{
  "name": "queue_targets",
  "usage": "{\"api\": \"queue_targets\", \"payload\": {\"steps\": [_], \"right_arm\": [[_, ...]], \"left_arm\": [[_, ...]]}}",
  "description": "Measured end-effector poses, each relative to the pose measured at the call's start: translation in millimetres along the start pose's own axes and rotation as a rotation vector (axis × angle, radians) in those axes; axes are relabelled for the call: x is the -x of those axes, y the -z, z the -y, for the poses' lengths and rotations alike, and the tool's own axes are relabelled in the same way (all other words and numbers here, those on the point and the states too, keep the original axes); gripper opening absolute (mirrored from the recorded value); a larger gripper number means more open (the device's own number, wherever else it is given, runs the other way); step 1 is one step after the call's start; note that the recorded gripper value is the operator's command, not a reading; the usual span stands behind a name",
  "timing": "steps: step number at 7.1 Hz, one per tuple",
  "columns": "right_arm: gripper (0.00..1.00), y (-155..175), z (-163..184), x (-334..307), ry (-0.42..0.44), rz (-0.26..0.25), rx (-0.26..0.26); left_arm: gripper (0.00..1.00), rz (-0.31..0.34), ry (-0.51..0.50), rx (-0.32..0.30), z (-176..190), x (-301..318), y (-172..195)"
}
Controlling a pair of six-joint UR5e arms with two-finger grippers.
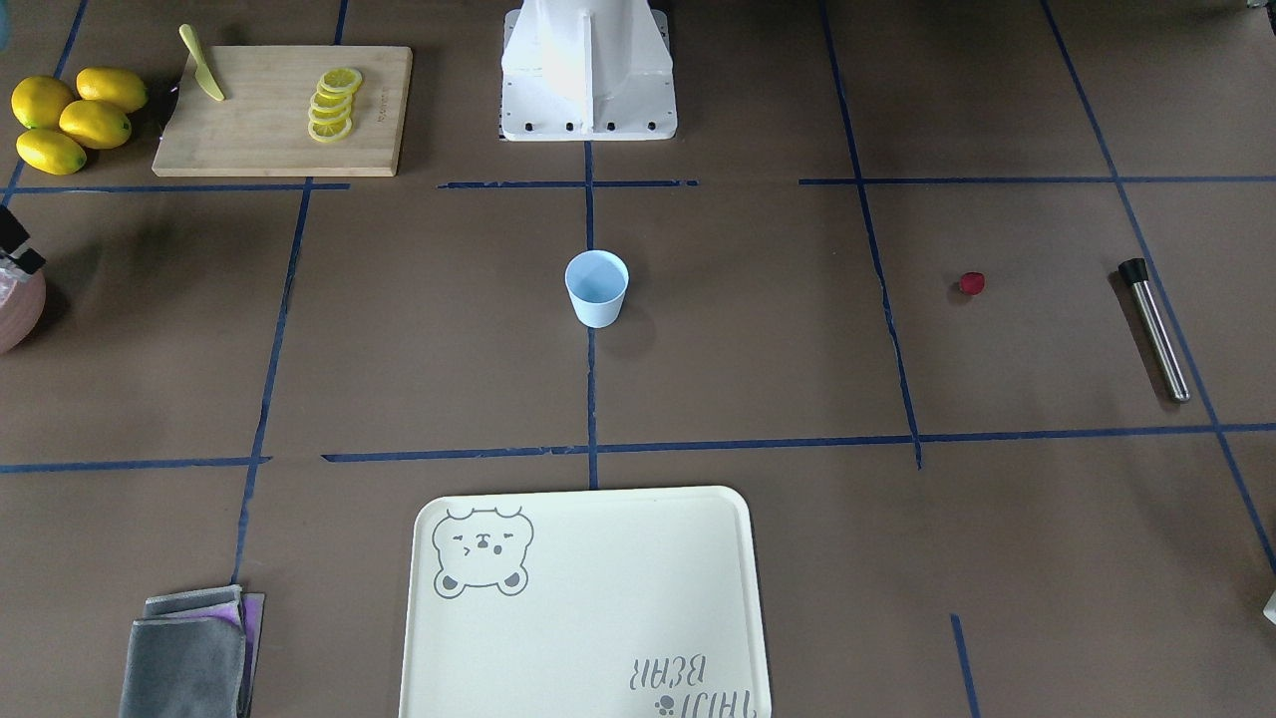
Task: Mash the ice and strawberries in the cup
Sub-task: 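Carry the pink ice bowl with the right gripper over the blue cup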
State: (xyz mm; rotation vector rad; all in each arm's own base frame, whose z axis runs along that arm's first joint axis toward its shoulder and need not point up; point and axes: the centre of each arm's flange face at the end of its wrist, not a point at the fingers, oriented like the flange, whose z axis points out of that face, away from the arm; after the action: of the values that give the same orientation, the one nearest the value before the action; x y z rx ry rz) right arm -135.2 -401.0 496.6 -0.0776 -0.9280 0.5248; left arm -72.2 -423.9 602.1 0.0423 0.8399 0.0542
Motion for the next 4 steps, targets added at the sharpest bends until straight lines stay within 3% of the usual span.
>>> {"api": "queue_targets", "payload": {"steps": [2,4], "right_arm": [[0.02,-20.1,-51.4,127.2,-0.075,0.102,0.080],[0.03,-46.0,-135.7,263.5,-0.117,0.117,0.124]], "left_arm": [[1.00,-0.006,-0.001,-0.001,0.2,-0.9,-0.1],[1.00,-0.024,-0.001,-0.003,0.4,-2.4,-0.1]]}}
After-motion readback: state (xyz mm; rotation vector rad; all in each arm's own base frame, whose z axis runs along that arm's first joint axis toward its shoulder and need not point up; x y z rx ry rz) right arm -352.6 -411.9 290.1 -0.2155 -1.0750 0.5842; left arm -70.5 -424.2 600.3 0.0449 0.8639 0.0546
